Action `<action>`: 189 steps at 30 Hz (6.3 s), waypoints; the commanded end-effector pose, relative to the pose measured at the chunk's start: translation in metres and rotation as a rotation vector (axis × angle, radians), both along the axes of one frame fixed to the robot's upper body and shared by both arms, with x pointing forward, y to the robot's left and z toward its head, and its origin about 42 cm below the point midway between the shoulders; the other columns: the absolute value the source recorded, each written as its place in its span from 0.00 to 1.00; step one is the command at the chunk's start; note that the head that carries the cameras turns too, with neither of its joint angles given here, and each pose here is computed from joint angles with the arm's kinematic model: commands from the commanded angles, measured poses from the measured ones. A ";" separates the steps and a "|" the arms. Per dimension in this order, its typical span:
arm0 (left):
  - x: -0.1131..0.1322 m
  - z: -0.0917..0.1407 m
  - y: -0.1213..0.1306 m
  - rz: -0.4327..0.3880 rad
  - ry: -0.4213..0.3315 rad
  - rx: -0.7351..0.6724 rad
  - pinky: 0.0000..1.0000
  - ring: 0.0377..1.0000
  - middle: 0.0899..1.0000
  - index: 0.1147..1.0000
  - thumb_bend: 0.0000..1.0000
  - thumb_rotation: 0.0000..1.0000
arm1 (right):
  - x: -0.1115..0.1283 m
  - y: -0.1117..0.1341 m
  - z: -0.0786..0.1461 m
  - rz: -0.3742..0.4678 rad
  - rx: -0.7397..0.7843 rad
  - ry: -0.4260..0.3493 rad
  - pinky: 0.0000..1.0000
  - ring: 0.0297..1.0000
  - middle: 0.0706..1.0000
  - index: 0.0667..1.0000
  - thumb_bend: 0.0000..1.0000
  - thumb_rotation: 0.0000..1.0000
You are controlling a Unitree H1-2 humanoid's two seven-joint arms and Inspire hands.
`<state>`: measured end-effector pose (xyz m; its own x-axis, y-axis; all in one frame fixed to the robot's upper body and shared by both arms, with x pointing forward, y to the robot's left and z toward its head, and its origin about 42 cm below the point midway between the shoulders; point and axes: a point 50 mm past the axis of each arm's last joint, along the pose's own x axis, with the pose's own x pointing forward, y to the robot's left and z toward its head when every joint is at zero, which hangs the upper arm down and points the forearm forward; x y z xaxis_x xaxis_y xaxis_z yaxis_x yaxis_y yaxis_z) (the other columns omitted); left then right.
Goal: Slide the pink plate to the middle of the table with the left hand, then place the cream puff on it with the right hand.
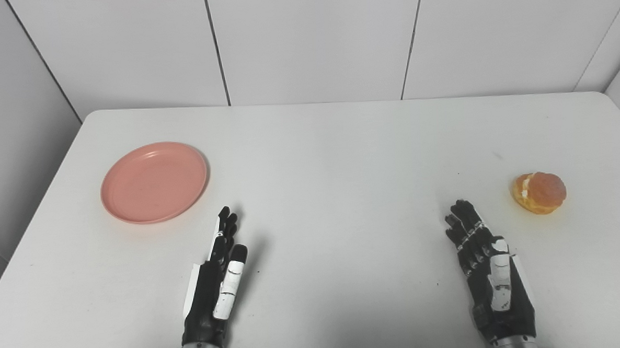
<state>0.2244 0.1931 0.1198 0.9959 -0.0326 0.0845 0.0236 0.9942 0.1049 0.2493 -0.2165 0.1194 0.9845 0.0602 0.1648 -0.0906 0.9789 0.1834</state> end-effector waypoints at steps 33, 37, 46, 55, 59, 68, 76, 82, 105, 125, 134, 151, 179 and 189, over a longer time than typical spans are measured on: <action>-0.021 -0.010 -0.002 -0.044 0.087 -0.005 1.00 1.00 1.00 1.00 0.82 0.96 | -0.001 -0.004 -0.001 0.003 -0.005 0.039 0.96 0.93 0.93 0.90 0.90 1.00; -0.021 -0.010 -0.002 -0.049 0.089 -0.004 1.00 1.00 1.00 1.00 0.82 0.97 | -0.001 -0.004 -0.001 0.004 -0.001 0.040 0.96 0.93 0.92 0.89 0.90 1.00; -0.020 -0.011 -0.003 -0.051 0.090 -0.006 1.00 1.00 1.00 1.00 0.81 0.97 | -0.001 -0.005 -0.002 0.004 -0.004 0.043 0.97 0.93 0.92 0.89 0.90 1.00; -0.016 -0.025 -0.019 -0.052 0.103 0.005 1.00 1.00 1.00 1.00 0.80 0.98 | 0.002 -0.021 -0.015 0.012 -0.017 0.051 0.97 0.94 0.93 0.91 0.89 1.00; -0.015 -0.029 -0.030 -0.049 0.094 0.010 1.00 0.99 1.00 1.00 0.77 1.00 | 0.003 -0.031 -0.023 0.010 -0.010 0.061 0.97 0.94 0.93 0.91 0.90 1.00; -0.016 -0.033 -0.046 -0.049 0.103 0.027 0.99 0.99 1.00 1.00 0.79 1.00 | 0.002 -0.044 -0.037 0.014 -0.025 0.073 0.98 0.94 0.93 0.91 0.90 1.00; -0.015 -0.041 -0.052 -0.048 0.097 0.014 0.97 0.98 1.00 1.00 0.70 0.98 | 0.004 -0.048 -0.051 0.029 -0.018 0.075 1.00 0.96 0.95 0.93 0.89 1.00; -0.014 -0.049 -0.051 -0.047 0.103 0.019 0.97 0.97 1.00 1.00 0.68 0.97 | 0.005 -0.048 -0.059 0.032 -0.022 0.079 1.00 0.96 0.96 0.94 0.88 1.00; -0.005 -0.051 -0.039 -0.026 0.088 -0.106 0.92 0.97 1.00 1.00 0.70 0.93 | 0.010 -0.043 -0.071 0.051 -0.046 0.065 1.00 0.95 0.93 0.92 0.90 1.00; 0.053 0.061 -0.003 -0.009 -0.216 -0.309 0.76 0.78 0.76 0.74 0.83 0.87 | 0.013 -0.038 -0.074 0.066 -0.028 0.095 1.00 0.96 0.94 0.91 0.92 1.00; 0.089 0.131 0.042 -0.011 -0.333 -0.326 0.78 0.79 0.79 0.79 0.79 0.92 | 0.014 -0.035 -0.073 0.083 -0.028 0.099 1.00 0.95 0.93 0.90 0.92 1.00; 0.143 0.172 0.155 0.218 -0.432 -0.183 0.81 0.83 0.85 0.83 0.78 0.89 | 0.015 -0.036 -0.074 0.087 -0.024 0.113 1.00 0.95 0.93 0.88 0.89 1.00; 0.191 0.133 0.254 0.475 -0.194 0.031 0.81 0.85 0.87 0.86 0.76 0.91 | 0.014 -0.040 -0.071 0.082 -0.036 0.105 0.97 0.93 0.88 0.84 0.89 1.00; 0.197 0.097 0.237 0.426 -0.125 0.019 0.81 0.85 0.86 0.87 0.66 0.94 | 0.015 -0.041 -0.070 0.083 -0.047 0.108 0.97 0.92 0.86 0.83 0.91 1.00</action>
<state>0.4063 0.4360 0.1800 0.9033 0.4251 0.0575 -0.4289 0.8971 0.1064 0.2488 -0.2425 0.0875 0.9415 0.1557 0.2989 -0.2023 0.9705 0.1315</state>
